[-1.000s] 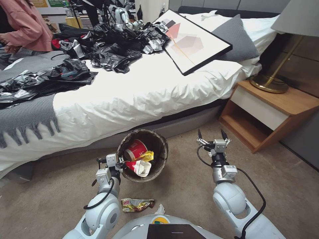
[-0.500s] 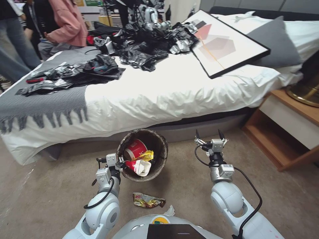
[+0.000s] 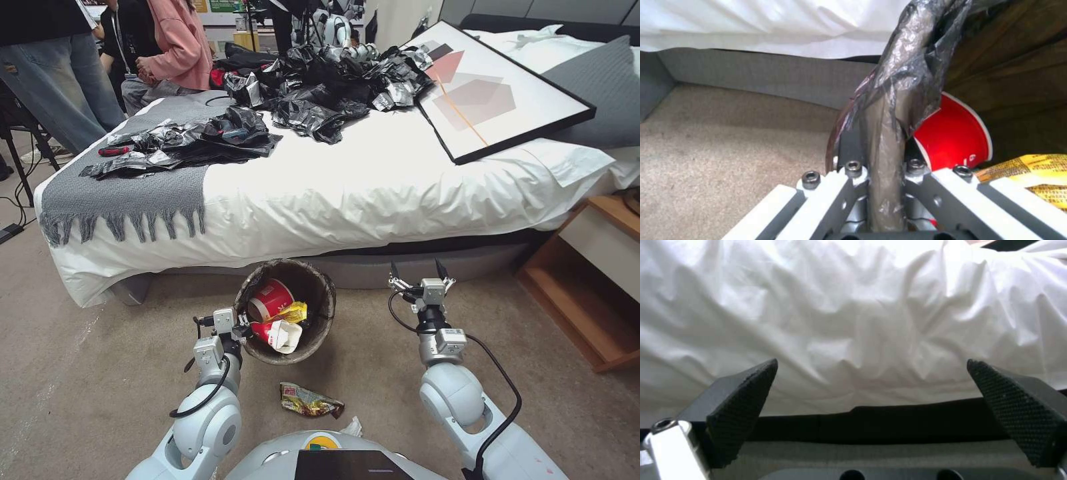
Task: Pick up the trash bin, then pick up the garbage from the floor and place it into the trash bin.
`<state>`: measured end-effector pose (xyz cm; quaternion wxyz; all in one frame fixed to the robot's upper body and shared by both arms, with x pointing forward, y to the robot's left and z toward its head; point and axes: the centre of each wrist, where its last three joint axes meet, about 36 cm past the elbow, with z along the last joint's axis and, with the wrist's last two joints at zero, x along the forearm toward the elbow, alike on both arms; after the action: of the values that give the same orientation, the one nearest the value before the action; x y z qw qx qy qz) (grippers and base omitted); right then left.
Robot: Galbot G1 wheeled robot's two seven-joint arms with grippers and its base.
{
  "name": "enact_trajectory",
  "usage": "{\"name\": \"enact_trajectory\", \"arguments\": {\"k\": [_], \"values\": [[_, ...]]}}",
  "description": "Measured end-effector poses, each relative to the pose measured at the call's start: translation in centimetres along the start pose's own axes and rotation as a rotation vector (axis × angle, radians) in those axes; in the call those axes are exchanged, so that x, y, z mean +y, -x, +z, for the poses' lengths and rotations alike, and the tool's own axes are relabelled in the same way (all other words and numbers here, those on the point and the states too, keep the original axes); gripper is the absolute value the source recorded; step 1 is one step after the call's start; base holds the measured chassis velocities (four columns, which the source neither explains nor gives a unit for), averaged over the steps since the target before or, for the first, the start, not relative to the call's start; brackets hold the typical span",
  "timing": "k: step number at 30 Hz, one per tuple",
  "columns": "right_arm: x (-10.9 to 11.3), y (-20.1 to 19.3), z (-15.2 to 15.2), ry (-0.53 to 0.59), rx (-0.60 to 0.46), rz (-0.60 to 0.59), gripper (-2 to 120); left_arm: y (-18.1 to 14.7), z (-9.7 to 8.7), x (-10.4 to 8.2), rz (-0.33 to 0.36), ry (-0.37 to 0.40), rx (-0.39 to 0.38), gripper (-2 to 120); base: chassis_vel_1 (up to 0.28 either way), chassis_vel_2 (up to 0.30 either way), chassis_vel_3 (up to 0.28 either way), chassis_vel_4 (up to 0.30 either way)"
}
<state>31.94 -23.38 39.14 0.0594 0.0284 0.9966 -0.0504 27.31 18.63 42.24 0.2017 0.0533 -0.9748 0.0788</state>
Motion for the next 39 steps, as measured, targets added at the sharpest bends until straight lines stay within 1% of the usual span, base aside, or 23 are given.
{"name": "enact_trajectory", "arguments": {"k": [8,14,25,32,39], "values": [[0.14,0.15,0.2,0.0,0.006,0.003,100,0.36,0.19,0.0,-0.007,0.011,-0.004,0,0.0,0.0,0.0,0.0],[0.1,0.23,0.37,0.001,0.011,0.001,100,0.84,-0.11,0.14,-0.028,0.005,-0.015,0,0.0,0.0,0.0,0.0],[0.23,0.21,0.37,0.003,0.016,-0.004,100,0.88,-0.08,0.2,-0.029,0.005,-0.013,0,0.0,0.0,0.0,0.0],[0.23,0.21,0.37,0.003,0.017,-0.005,100,0.88,-0.09,0.21,-0.029,0.004,-0.014,0,0.076,-0.04,-0.062,0.08],[0.19,0.21,0.37,0.001,0.018,-0.004,100,0.9,-0.09,0.25,-0.031,0.004,-0.015,0,0.127,-0.132,-0.134,0.139]]}}
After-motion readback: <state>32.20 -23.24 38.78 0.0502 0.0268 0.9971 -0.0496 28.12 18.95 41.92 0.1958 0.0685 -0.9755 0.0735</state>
